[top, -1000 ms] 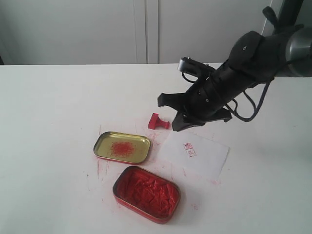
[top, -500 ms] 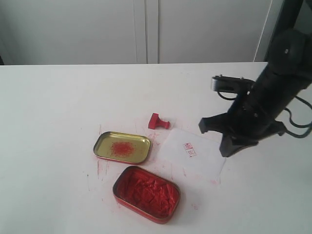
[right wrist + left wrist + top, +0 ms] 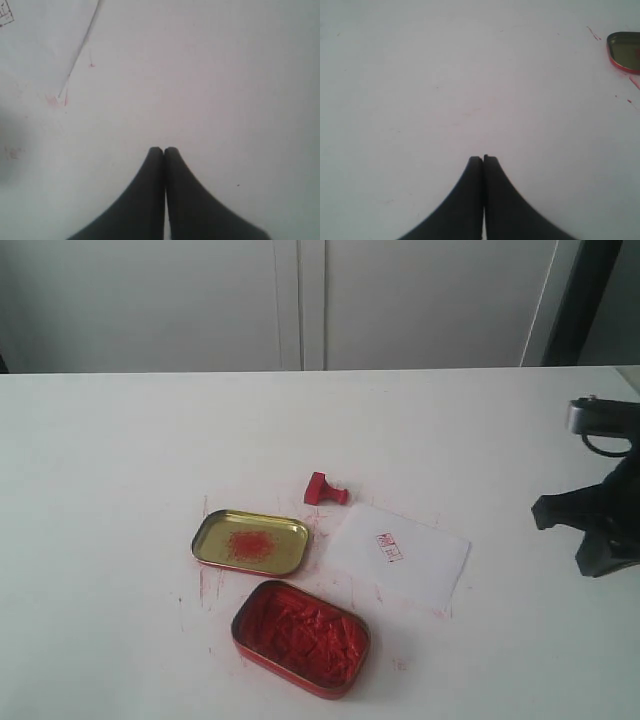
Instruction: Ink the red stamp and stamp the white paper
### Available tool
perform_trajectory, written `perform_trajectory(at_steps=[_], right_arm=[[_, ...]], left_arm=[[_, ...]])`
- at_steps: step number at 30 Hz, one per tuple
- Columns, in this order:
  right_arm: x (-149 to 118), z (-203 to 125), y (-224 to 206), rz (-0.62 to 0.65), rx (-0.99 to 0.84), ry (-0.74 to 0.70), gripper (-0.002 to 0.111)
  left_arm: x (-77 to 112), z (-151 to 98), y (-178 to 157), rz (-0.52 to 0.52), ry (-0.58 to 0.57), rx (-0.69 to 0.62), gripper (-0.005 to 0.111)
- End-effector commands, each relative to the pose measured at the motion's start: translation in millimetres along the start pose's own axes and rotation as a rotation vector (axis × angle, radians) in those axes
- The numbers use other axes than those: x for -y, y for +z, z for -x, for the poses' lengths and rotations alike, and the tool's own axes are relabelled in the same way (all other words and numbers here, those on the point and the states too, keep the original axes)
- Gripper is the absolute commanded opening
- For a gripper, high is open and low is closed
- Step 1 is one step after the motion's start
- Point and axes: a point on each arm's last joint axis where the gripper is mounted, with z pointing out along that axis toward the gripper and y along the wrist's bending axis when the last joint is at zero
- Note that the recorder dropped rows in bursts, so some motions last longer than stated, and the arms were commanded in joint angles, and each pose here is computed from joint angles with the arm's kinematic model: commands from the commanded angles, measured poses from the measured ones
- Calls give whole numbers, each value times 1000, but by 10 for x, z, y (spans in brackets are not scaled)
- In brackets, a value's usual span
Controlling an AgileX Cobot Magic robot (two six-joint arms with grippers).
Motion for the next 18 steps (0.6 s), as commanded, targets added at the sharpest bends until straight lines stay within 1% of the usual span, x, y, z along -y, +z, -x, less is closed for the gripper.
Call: perform_trajectory(at_steps=[1, 6, 14, 18], right_arm=[[30, -86, -270, -50, 85, -36, 0], [32, -249, -567, -105, 187, -83, 0], [-9, -872, -962, -134, 445, -114, 0], [-31, -1259, -1122, -139, 593, -126, 0]], left_arm=[[1, -27, 7, 0, -1, -11, 0], [1, -27, 7, 0, -1, -11, 0], [1, -27, 7, 0, -1, -11, 0], [1, -27, 7, 0, -1, -11, 0]])
